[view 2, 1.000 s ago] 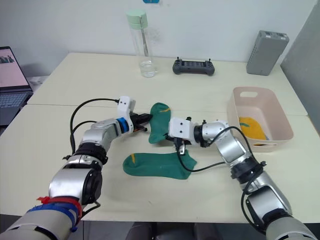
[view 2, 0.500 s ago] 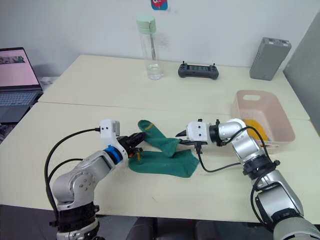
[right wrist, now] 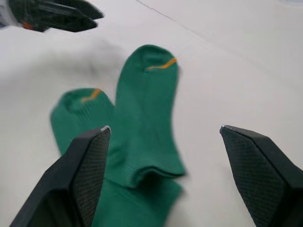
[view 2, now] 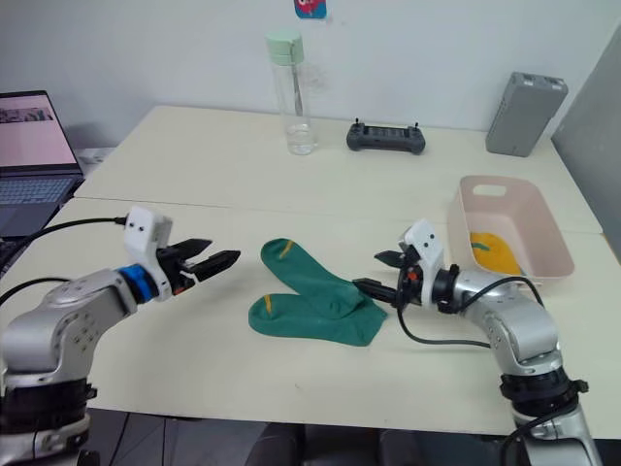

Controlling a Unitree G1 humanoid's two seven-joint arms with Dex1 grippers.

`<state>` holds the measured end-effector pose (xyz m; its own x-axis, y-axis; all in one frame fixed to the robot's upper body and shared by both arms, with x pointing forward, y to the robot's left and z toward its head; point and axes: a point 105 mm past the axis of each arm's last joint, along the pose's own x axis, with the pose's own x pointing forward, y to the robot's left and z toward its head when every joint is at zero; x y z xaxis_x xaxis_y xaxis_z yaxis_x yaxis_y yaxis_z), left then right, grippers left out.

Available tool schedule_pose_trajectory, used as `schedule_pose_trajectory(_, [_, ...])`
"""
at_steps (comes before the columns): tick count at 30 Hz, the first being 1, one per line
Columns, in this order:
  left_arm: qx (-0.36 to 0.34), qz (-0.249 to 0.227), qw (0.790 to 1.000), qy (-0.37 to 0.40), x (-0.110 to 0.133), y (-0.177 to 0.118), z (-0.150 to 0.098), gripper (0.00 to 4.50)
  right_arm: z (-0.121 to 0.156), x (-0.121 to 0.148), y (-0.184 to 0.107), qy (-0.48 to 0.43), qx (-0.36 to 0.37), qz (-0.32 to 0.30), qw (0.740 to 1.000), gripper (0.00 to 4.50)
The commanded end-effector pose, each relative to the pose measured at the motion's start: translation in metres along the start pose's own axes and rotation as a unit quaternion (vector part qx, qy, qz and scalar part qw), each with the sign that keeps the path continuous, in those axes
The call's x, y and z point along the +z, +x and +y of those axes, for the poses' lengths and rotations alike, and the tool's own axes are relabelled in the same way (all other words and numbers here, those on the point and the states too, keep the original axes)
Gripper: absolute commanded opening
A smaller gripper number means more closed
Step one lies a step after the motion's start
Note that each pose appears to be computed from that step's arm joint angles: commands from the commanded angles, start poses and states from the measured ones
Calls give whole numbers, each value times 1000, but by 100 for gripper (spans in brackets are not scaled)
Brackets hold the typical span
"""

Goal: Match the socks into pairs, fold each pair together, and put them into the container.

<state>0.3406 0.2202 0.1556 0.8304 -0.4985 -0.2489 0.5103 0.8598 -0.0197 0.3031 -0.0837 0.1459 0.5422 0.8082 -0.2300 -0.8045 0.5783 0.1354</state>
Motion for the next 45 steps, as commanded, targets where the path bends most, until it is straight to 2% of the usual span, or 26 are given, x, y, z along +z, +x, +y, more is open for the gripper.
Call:
schedule_pose_trajectory(1, [-26, -4, 998, 55, 11, 23, -4, 387, 5, 0, 5, 48, -38, 6, 998, 398])
schedule_pose_trajectory(8, [-42, 28, 987, 154, 9, 65, 0, 387, 15, -17, 10, 71, -54, 46, 995, 398])
schedule_pose_trajectory(13, [-52, 49, 982, 172, -1, 78, 6, 387, 20, -25, 9, 79, -57, 58, 994, 398])
schedule_pose_trajectory(16, [-72, 55, 981, 169, -5, 80, 4, 390, 22, -26, 10, 88, -54, 55, 993, 341])
schedule_pose_trajectory(17, [-76, 58, 980, 173, -6, 80, 4, 370, 24, -26, 11, 89, -49, 54, 993, 304])
schedule_pose_trajectory(20, [-81, 61, 981, 168, -9, 80, 6, 300, 28, -25, 15, 99, -37, 47, 993, 200])
schedule_pose_trajectory(23, [-83, 60, 981, 165, -8, 79, 6, 195, 28, -24, 17, 99, -35, 46, 993, 83])
schedule_pose_trajectory(26, [-81, 55, 983, 155, -6, 76, 7, 110, 26, -23, 17, 98, -34, 45, 994, 0])
schedule_pose_trajectory(28, [-77, 52, 984, 149, -6, 73, 8, 40, 25, -22, 16, 97, -34, 44, 994, 0])
schedule_pose_trajectory(30, [-71, 46, 987, 135, -4, 69, 10, 5, 22, -19, 14, 94, -37, 39, 994, 0])
schedule_pose_trajectory(36, [-63, 4, 997, 36, 6, 45, 0, 5, 6, 4, -1, 93, -38, 14, 995, 0])
schedule_pose_trajectory(40, [-66, -37, 996, -36, 21, 22, -26, 5, 1, 21, -20, 106, -16, 3, 994, 0])
schedule_pose_trajectory(45, [-60, -38, 993, -90, 15, 2, -57, 5, 8, 23, -39, 114, 26, 27, 993, 0])
